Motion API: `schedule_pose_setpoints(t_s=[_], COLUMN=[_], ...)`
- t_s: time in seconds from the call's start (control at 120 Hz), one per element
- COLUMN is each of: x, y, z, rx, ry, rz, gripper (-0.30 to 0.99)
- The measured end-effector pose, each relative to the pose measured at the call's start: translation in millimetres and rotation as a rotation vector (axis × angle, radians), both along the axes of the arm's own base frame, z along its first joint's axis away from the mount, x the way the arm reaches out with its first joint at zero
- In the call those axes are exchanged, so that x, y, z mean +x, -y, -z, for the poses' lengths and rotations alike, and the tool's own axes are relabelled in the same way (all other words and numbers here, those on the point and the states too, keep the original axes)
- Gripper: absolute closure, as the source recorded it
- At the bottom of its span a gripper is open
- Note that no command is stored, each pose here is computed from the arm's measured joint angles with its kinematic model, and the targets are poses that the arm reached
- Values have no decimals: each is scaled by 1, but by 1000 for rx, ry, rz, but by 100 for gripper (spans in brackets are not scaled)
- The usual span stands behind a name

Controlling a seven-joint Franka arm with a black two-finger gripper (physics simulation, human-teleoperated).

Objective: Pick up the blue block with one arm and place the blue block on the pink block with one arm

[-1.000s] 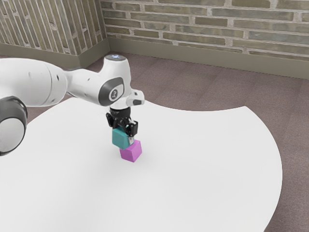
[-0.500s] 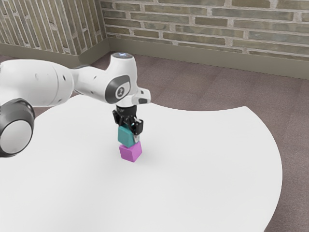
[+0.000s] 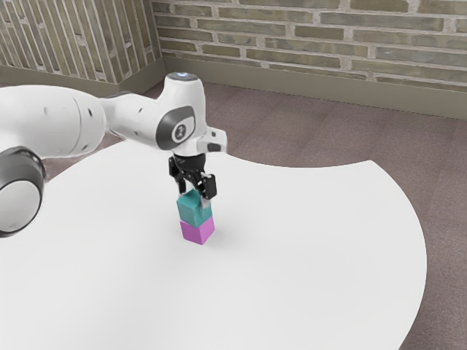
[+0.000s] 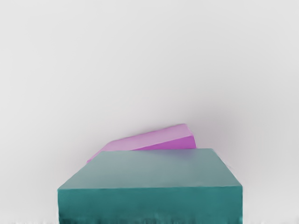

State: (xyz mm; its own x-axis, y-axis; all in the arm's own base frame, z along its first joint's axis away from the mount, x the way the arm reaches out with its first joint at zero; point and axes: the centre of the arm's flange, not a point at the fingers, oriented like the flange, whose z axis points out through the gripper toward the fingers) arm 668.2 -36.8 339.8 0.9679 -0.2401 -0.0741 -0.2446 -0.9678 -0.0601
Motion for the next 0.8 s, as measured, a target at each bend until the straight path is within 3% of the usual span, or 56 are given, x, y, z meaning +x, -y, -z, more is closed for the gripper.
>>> schedule_pose_setpoints(t_s=[0.267, 0.5, 0.592, 0.8], x=[-24, -116, -143, -157], y=[42, 79, 71, 44], z=[-124, -288, -318, -355], rx=[-40, -47, -29, 12], ry=[112, 202, 188, 166], rz=[83, 213, 215, 162], gripper=[1, 0, 0, 0])
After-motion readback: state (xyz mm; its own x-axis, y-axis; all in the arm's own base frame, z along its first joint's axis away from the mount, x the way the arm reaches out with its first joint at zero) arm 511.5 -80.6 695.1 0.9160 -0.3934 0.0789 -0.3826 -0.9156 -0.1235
